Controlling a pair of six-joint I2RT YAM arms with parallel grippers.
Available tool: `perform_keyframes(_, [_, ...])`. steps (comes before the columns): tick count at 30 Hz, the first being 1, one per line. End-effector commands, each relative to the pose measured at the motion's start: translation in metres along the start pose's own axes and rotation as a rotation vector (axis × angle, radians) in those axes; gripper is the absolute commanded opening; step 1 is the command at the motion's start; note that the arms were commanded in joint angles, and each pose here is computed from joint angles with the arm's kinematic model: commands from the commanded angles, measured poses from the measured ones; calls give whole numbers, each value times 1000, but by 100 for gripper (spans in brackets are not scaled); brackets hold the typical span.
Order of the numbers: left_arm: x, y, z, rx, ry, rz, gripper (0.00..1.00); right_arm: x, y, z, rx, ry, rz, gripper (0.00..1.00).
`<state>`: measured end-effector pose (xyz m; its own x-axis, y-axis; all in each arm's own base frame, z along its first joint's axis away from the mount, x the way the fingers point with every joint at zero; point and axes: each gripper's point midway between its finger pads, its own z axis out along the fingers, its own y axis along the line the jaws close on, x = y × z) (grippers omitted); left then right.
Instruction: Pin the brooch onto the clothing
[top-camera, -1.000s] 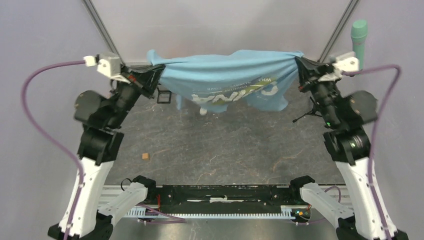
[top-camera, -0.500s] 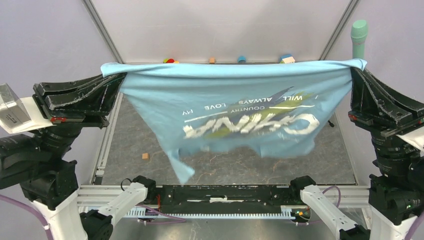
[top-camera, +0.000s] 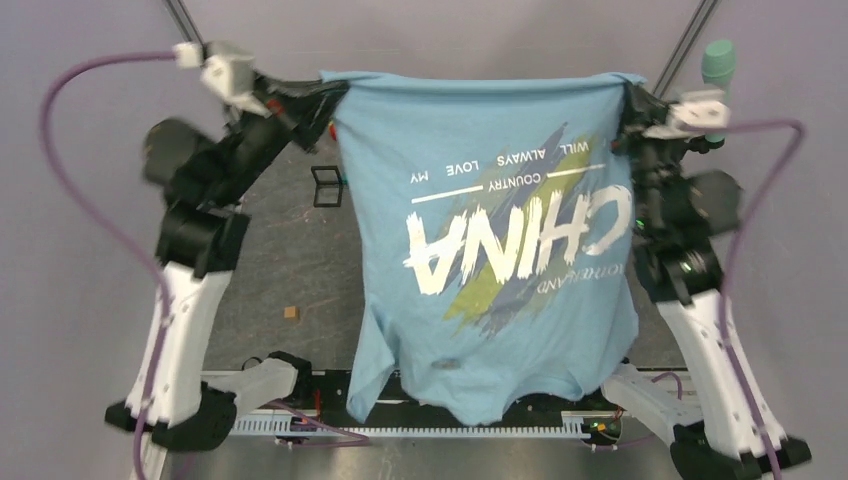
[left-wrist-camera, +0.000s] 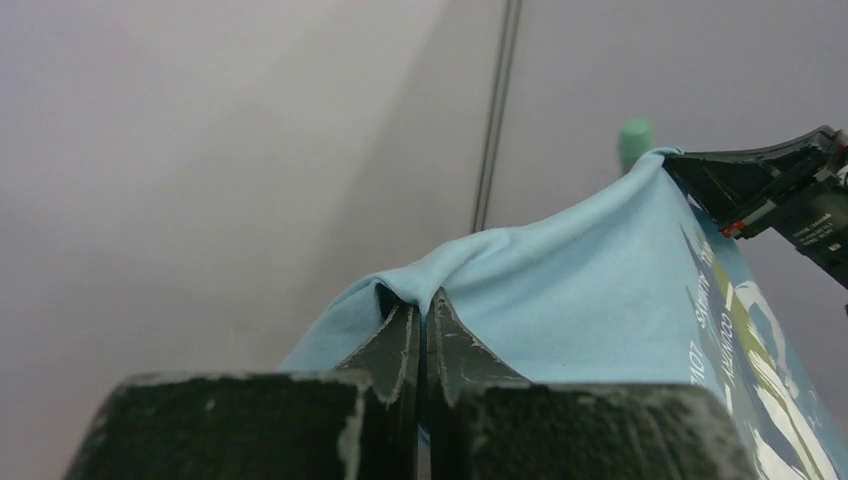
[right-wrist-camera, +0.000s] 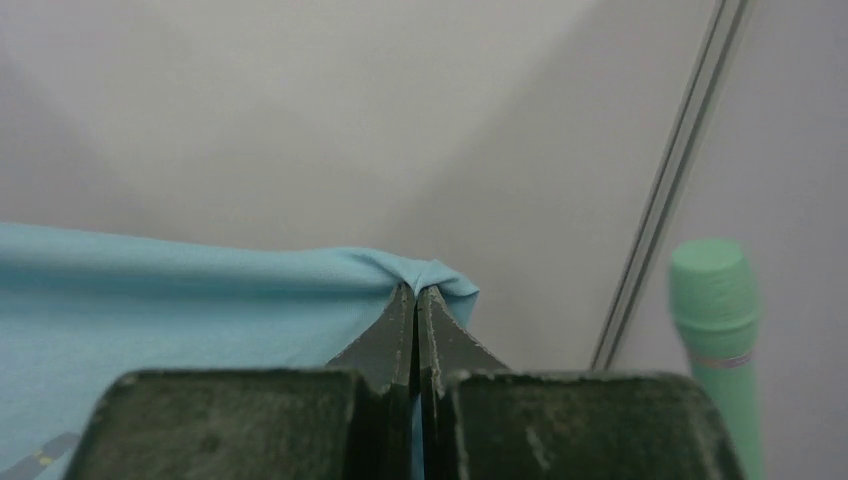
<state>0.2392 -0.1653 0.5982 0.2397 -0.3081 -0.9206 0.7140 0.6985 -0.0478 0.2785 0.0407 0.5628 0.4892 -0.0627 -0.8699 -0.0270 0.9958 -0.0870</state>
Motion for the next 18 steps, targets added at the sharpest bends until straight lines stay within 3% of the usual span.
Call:
perform_keyframes(1, [154, 97, 63, -159, 283, -40, 2, 150, 0, 45, 149, 227, -136, 0])
perform_keyframes(3, [244, 132, 80, -177, 440, -137, 7, 225, 16, 59, 106, 339, -148, 0])
perform_keyframes(4, [281, 148, 83, -207, 496, -174, 18, 259, 23, 64, 87, 395, -151, 4])
perform_keyframes(7, [386, 181, 86, -250, 659, -268, 83, 362, 49, 72, -11, 577, -157, 67])
perform_keyframes(8, [410, 185, 86, -250, 700, -295, 95, 392, 57, 72, -44, 644, -159, 81])
perform_keyframes(9, [422, 185, 89, -234, 718, -318, 100, 412, 63, 72, -71, 686, -150, 87])
perform_keyframes(12, [437, 176, 89, -205, 726, -388, 100, 447, 82, 63, -151, 785, -93, 98])
perform_keyframes(18, [419, 142, 52, -207, 713, -462, 100, 435, 100, 14, -238, 856, 42, 98])
